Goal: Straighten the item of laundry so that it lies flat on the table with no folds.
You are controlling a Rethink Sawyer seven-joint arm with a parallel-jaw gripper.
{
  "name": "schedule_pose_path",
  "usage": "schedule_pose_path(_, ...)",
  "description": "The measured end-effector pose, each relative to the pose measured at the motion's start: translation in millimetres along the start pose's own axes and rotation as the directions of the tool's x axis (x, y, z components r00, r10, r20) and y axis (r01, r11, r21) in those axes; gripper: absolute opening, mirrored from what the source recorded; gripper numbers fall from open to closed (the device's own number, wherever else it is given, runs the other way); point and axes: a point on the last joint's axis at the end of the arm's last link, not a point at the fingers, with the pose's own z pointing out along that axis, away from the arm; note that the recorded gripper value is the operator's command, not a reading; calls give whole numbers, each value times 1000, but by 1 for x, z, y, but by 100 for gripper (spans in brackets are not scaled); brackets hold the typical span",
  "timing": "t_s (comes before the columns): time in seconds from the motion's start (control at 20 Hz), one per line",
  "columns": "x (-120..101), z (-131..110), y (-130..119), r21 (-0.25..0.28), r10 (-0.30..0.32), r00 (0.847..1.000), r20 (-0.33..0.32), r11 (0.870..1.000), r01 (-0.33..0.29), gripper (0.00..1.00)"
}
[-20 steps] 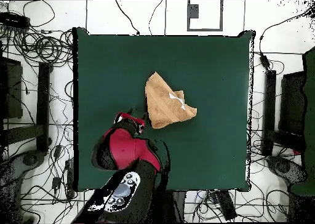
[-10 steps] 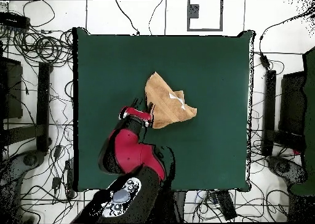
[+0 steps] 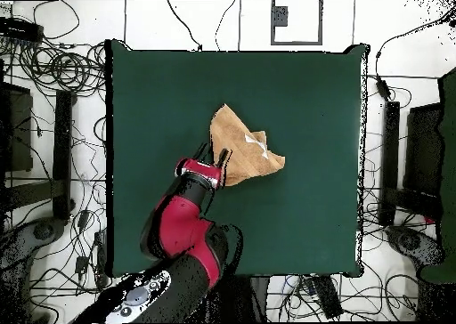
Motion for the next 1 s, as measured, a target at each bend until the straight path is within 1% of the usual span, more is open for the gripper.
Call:
schedule_pose_path(0.15, 8, 9, -9, -20, -36, 999, 12, 999, 37, 100)
schedule_pose_path(0.3, 18, 21, -24, -57, -66, 998, -20, 996, 65, 100)
schedule_pose_path(0.35, 29, 32, -40, -91, -78, 995, -64, 993, 72, 100)
schedule_pose_path(0.45, 42, 45, -60, -132, -80, 990, -115, 989, 65, 100)
schedule_pose_path(0.5, 51, 54, -74, -159, -71, 986, -152, 986, 47, 100)
schedule_pose_path(0.6, 65, 66, -92, -191, -48, 977, -207, 982, 8, 100)
schedule_pose_path(0.65, 75, 75, -104, -208, -21, 968, -251, 978, -32, 100)
schedule_pose_path(0.7, 89, 89, -120, -226, 27, 949, -313, 969, -102, 100)
schedule_pose_path(0.85, 93, 102, -130, -235, 85, 931, -355, 956, -177, 100)
schedule_pose_path(0.9, 92, 107, -132, -240, 111, 925, -364, 948, -209, 100)
schedule_pose_path(0.95, 88, 112, -135, -249, 146, 915, -376, 935, -252, 100)
schedule_pose_path(1.0, 86, 113, -136, -251, 160, 911, -381, 930, -268, 100)
